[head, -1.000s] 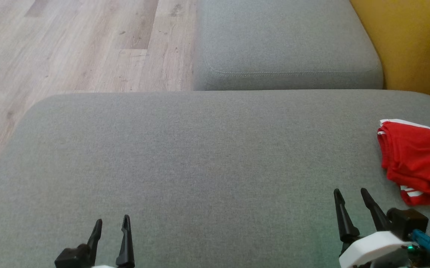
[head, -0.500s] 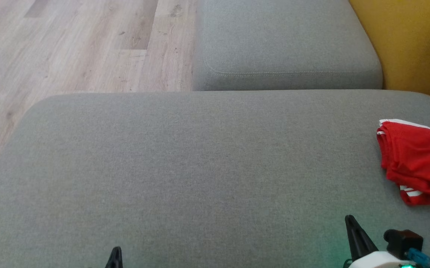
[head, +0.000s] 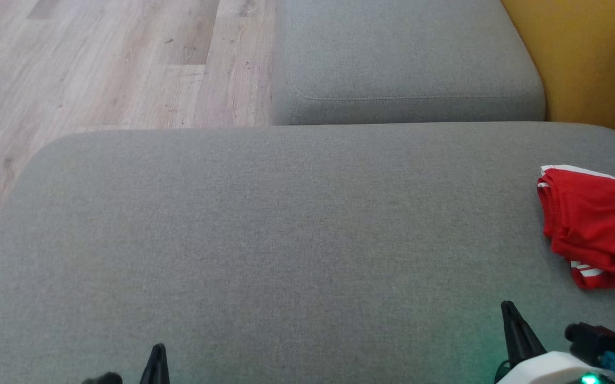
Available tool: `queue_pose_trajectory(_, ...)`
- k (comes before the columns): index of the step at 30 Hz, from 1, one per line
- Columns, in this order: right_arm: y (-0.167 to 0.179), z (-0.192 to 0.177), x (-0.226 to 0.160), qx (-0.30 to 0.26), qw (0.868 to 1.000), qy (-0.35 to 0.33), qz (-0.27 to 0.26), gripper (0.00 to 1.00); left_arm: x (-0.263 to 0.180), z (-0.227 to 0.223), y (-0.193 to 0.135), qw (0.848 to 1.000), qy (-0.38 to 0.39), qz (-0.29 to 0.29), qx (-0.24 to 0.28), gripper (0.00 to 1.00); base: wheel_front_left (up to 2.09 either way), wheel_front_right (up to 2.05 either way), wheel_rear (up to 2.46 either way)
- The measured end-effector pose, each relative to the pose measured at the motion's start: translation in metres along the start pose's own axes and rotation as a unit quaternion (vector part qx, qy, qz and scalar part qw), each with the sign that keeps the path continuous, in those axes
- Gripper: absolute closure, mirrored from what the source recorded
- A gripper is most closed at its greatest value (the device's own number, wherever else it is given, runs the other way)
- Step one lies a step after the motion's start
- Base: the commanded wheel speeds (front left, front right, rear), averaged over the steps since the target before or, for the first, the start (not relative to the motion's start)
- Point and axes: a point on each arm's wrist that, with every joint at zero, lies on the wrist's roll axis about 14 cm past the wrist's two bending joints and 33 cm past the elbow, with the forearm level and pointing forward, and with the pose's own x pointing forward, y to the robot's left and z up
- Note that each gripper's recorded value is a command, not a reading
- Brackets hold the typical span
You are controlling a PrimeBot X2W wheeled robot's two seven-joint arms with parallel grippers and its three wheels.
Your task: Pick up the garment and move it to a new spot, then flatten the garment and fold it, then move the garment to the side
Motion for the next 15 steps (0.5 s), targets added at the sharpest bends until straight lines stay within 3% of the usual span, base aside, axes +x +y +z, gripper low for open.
queue_pose_trajectory(15,-0.0064,0.0093,0.0051,0.082,0.996,-0.014,-0.010,1.00,0.0105,0.0080,0.0000,0.997,0.006,0.002,-0.073,1.00,0.00,0.00,0.00)
